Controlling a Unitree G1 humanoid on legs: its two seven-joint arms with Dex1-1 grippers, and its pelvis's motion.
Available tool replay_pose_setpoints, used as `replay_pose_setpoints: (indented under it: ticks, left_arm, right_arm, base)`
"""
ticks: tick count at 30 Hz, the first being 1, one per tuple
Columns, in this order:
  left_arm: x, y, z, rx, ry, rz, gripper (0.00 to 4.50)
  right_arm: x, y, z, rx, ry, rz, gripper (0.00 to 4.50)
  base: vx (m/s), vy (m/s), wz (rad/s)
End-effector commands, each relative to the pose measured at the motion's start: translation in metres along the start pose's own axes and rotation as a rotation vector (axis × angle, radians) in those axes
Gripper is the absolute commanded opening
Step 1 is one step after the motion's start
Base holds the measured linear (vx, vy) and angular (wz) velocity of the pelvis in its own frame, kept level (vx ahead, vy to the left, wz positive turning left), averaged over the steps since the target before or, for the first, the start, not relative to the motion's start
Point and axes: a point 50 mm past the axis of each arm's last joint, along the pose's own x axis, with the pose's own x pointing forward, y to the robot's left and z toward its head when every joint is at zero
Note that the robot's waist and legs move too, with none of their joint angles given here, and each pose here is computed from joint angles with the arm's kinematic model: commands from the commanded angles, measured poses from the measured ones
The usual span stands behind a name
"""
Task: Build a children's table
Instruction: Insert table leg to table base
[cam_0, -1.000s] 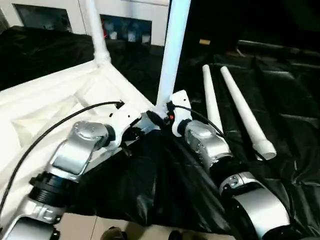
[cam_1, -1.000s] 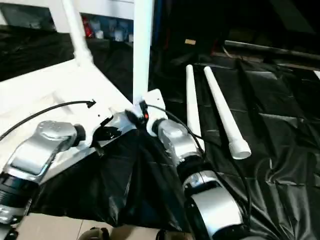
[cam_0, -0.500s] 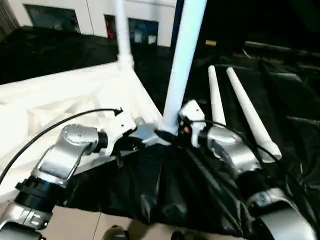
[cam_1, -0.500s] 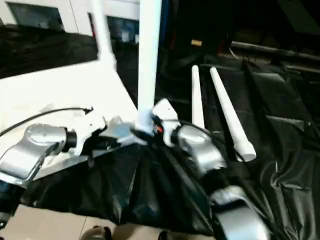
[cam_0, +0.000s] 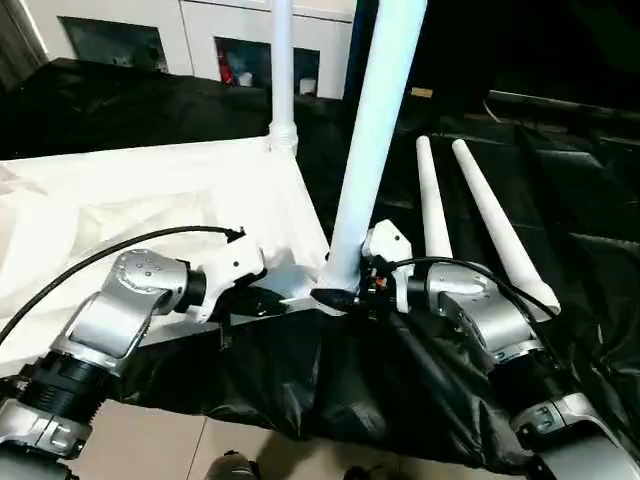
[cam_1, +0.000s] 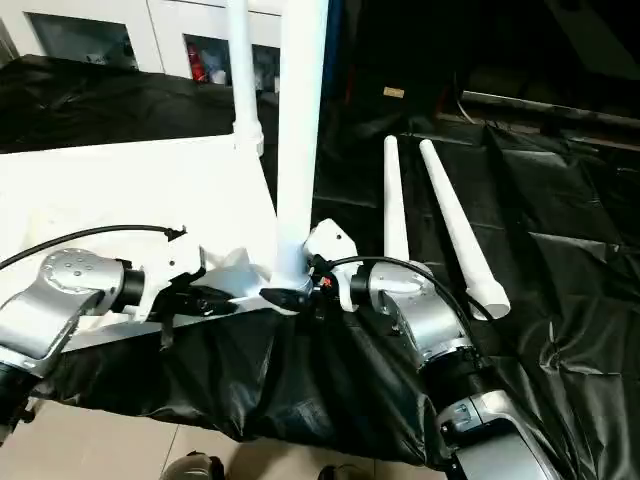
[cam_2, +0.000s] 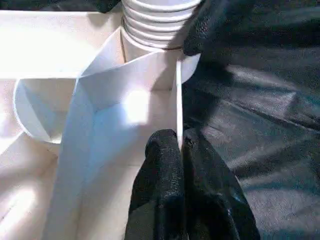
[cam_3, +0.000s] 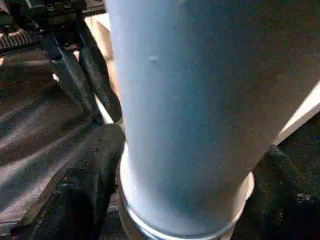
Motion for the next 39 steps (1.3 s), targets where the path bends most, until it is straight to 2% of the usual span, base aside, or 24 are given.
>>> replay_pose_setpoints:
  ticks: [1, 5, 12, 13, 15, 17, 18, 22, 24, 28, 29, 30, 33, 34, 36, 39]
  left_arm:
    - [0.002, -0.002, 0.008, 0.039, -0.038, -0.031, 0.00]
    - [0.001, -0.003, 0.004, 0.034, -0.032, -0.029, 0.00]
    - [0.001, -0.003, 0.000, 0.004, -0.022, -0.022, 0.00]
    - [0.003, 0.000, 0.000, -0.014, -0.024, 0.018, 0.00]
    - [0.005, 0.003, 0.000, -0.028, -0.026, 0.051, 0.00]
    - [0.013, 0.016, 0.005, -0.083, -0.049, 0.219, 0.00]
    - [0.013, 0.016, 0.005, -0.083, -0.049, 0.219, 0.00]
    - [0.035, 0.029, 0.018, -0.206, -0.105, 0.449, 0.00]
    - [0.051, 0.029, 0.028, -0.252, -0.141, 0.502, 0.00]
    - [0.059, 0.025, 0.033, -0.233, -0.145, 0.497, 0.00]
    - [0.066, 0.021, 0.038, -0.190, -0.141, 0.477, 0.00]
    - [0.067, 0.020, 0.038, -0.171, -0.135, 0.468, 0.00]
    - [0.066, 0.018, 0.037, -0.139, -0.119, 0.453, 0.00]
    - [0.066, 0.017, 0.036, -0.138, -0.119, 0.453, 0.00]
    - [0.061, 0.015, 0.033, -0.118, -0.119, 0.417, 0.00]
    - [0.055, 0.012, 0.029, -0.083, -0.122, 0.351, 0.00]
  right_arm:
    - [0.003, 0.005, 0.003, -0.015, -0.007, 0.038, 3.16]
    - [0.003, 0.006, 0.001, -0.015, 0.004, 0.049, 2.85]
    - [0.006, 0.010, -0.005, 0.020, 0.011, 0.057, 2.75]
    - [0.010, 0.009, -0.009, 0.055, 0.008, 0.013, 2.75]
    - [0.012, 0.008, -0.011, 0.069, 0.006, -0.025, 2.75]
    - [0.024, 0.000, -0.018, 0.118, 0.016, -0.202, 2.75]
    - [0.024, 0.000, -0.018, 0.118, 0.016, -0.202, 2.75]
    - [0.051, -0.004, -0.021, 0.266, 0.026, -0.449, 2.74]
    - [0.069, -0.001, -0.015, 0.274, 0.027, -0.515, 2.74]
    - [0.077, 0.000, -0.010, 0.275, 0.015, -0.538, 2.74]
    - [0.082, 0.001, -0.006, 0.283, -0.014, -0.549, 3.30]
    - [0.084, 0.001, -0.004, 0.294, -0.026, -0.547, 3.44]
    - [0.083, -0.002, -0.003, 0.319, -0.048, -0.534, 3.51]
    - [0.083, -0.002, -0.003, 0.318, -0.049, -0.533, 3.65]
    - [0.077, -0.006, -0.001, 0.285, -0.063, -0.512, 3.94]
    - [0.067, -0.008, -0.001, 0.226, -0.069, -0.428, 3.94]
  base:
    - [0.000, 0.000, 0.00]
    - [0.000, 0.000, 0.00]
    - [0.000, 0.000, 0.00]
    - [0.000, 0.000, 0.00]
    - [0.000, 0.000, 0.00]
    - [0.000, 0.000, 0.00]
    - [0.000, 0.000, 0.00]
    - [0.000, 0.000, 0.00]
    - [0.000, 0.000, 0.00]
    - [0.000, 0.000, 0.00]
    - [0.000, 0.000, 0.00]
    - [0.000, 0.000, 0.00]
    - [0.000, 0.000, 0.00]
    - [0.000, 0.000, 0.00]
    - [0.000, 0.000, 0.00]
    - [0.000, 0.000, 0.00]
